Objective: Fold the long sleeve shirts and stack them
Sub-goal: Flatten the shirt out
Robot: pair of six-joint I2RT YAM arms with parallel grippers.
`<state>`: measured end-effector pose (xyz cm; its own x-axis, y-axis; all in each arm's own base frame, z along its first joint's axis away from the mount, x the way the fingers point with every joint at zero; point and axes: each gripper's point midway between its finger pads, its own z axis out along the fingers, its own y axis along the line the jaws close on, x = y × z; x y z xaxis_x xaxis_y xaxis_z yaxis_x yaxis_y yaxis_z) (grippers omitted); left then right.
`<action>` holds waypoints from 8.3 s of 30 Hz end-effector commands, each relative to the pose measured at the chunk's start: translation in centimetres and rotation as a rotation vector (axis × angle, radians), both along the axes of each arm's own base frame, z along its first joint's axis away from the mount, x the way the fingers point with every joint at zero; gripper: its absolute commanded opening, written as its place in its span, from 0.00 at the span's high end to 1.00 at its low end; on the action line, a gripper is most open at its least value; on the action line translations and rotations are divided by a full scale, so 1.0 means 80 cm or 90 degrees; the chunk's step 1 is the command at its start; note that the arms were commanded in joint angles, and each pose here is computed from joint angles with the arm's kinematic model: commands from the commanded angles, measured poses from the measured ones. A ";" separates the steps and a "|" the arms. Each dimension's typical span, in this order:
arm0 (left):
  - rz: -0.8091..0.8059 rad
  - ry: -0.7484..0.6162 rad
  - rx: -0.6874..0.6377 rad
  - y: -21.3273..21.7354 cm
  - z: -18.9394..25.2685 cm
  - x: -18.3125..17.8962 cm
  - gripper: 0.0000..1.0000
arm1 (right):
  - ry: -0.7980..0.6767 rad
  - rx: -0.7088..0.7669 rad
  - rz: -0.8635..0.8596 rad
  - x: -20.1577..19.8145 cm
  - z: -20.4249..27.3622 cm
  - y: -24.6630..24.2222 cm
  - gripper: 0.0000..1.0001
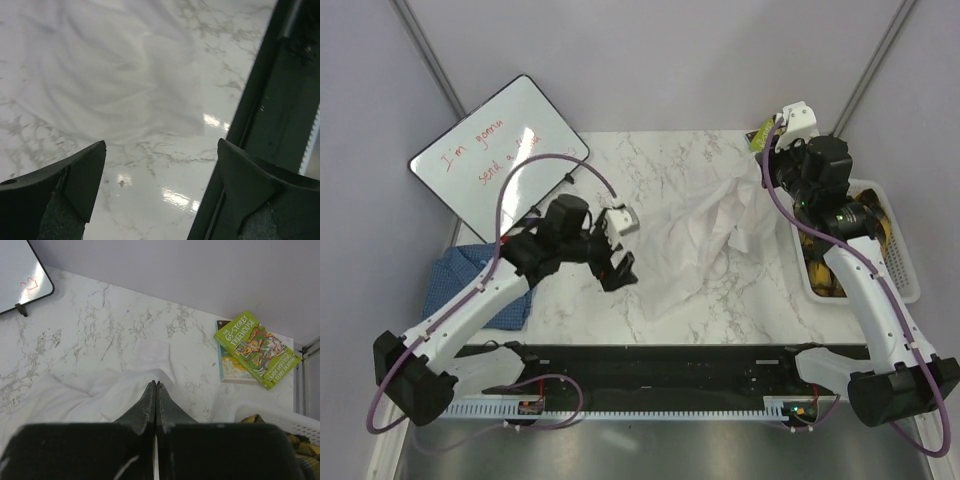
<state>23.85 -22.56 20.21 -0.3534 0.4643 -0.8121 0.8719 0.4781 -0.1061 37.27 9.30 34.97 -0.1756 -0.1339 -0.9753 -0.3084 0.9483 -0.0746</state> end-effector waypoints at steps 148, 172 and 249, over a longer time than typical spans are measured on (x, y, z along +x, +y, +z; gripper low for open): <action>-0.004 0.078 0.546 0.225 -0.256 -0.026 0.48 | 0.412 -0.056 0.167 0.015 -0.205 0.000 0.33; 0.058 0.046 0.371 0.163 -0.147 0.011 0.22 | 0.482 0.113 0.096 0.219 -0.337 0.034 0.35; 0.034 0.071 0.220 0.069 -0.091 0.110 0.36 | 0.511 -0.043 0.172 -0.038 -0.216 -0.047 0.51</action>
<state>30.14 -15.62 14.12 -0.5608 0.5839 -0.5870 0.7837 0.6030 -0.1489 36.95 10.67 19.52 -0.7321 -0.1929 -0.6533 -0.5132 0.7869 0.3427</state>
